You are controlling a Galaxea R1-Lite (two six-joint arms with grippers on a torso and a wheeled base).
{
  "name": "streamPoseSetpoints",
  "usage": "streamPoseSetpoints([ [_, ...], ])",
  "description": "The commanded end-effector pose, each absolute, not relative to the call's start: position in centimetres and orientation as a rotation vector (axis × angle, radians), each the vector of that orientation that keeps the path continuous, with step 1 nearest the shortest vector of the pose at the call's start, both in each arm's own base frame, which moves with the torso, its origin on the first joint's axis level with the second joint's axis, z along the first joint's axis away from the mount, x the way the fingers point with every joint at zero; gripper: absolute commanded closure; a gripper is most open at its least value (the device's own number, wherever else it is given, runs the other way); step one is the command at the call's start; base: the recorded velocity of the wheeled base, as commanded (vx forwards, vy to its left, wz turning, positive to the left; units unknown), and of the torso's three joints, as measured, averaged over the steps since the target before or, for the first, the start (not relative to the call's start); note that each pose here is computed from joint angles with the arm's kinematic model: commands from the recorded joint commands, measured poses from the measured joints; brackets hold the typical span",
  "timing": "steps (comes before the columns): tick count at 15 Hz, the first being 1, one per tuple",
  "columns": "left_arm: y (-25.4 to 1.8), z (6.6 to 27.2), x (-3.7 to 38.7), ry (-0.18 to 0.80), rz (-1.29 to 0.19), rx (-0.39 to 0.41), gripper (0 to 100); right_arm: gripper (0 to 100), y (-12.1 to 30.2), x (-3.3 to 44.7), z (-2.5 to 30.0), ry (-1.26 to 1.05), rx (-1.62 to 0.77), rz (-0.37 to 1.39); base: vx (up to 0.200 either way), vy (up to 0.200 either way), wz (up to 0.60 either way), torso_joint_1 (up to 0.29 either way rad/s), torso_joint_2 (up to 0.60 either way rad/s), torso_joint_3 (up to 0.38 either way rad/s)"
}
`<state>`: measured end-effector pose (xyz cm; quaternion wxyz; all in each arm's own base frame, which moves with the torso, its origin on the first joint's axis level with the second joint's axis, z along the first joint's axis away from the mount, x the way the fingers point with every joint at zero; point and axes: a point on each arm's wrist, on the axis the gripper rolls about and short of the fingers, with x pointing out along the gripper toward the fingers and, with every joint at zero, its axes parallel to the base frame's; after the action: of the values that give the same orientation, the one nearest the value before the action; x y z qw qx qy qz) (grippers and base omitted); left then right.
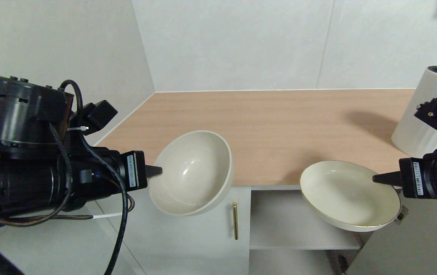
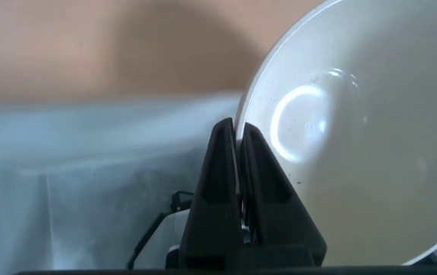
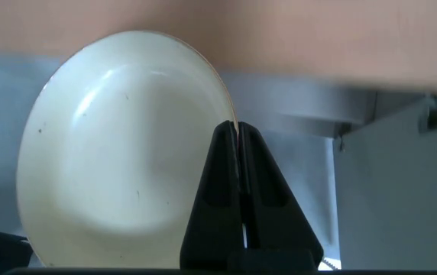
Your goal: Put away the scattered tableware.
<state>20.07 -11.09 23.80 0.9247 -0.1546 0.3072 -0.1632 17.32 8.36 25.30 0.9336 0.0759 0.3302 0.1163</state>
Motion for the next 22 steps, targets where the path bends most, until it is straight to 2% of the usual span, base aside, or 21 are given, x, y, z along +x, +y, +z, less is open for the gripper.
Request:
streamPoseSetpoints([
  [1, -11.19, 23.74, 20.21, 0.634, -0.334, -0.316, 100, 100, 8.37, 17.30, 25.30, 0.676, 0.154, 0.239, -0.200, 0.000, 0.00, 0.002, 0.00, -0.007],
  [4, -11.19, 23.74, 20.21, 0.633, -0.333, -0.315, 100, 100, 8.33, 17.29, 25.37, 0.672, 0.156, 0.238, -0.200, 0.000, 0.00, -0.007, 0.00, 0.006],
  [22, -11.53, 23.20, 20.84, 0.650, -0.329, -0.292, 100, 100, 8.63, 17.98, 24.73, 0.702, 0.144, 0.229, 0.000, 0.000, 0.00, -0.007, 0.02, 0.012],
])
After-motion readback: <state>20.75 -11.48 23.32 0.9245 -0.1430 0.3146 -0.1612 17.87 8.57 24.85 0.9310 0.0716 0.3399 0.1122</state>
